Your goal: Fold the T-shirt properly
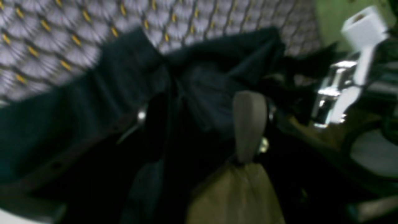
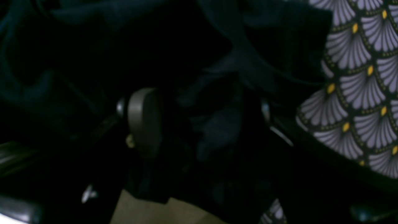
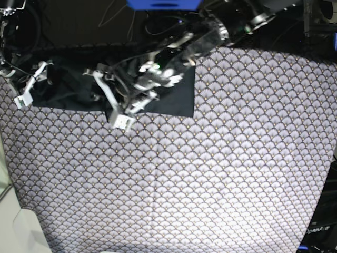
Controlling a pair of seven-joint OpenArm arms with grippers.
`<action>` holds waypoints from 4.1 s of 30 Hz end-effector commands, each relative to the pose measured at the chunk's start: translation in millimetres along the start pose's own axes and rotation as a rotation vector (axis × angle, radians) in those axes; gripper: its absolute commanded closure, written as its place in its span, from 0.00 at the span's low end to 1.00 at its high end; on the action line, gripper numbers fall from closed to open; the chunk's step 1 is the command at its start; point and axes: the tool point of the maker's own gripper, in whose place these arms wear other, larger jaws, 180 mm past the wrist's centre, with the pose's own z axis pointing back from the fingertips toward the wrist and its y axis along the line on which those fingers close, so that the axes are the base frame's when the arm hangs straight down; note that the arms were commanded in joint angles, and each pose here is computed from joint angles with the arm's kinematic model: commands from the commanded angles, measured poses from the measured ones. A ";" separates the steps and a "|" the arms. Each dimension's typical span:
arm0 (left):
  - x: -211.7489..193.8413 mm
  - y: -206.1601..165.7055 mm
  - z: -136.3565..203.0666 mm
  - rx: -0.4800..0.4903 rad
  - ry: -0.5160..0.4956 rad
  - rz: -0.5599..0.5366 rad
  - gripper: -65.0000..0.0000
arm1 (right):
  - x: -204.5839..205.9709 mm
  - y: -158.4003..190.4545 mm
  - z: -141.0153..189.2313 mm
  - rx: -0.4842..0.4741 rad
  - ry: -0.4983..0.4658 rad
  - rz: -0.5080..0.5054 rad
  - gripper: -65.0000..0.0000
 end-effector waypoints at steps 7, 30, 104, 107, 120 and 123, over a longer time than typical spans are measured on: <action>19.2 63.2 28.3 0.125 -0.157 0.021 0.48 | 14.7 -7.3 7.5 -0.017 -0.035 0.026 0.39; -91.5 175.3 5.9 0.430 0.131 0.129 0.96 | 58.7 -44.4 67.5 -0.202 -0.075 0.104 0.38; -1.9 134.7 33.6 0.298 -0.099 0.048 0.96 | 4.8 -27.8 19.0 -0.034 -0.128 -0.334 0.13; -1.7 134.1 33.4 0.297 -0.100 0.049 0.96 | 4.8 -27.8 19.0 -0.034 -0.128 -0.334 0.13; -4.3 135.6 34.2 0.300 -0.094 0.048 0.96 | 8.5 -13.9 8.1 0.004 -0.121 -0.322 0.50; -4.7 135.1 34.4 0.299 -0.094 0.049 0.96 | 10.2 -3.3 0.6 0.034 -0.099 -0.293 0.66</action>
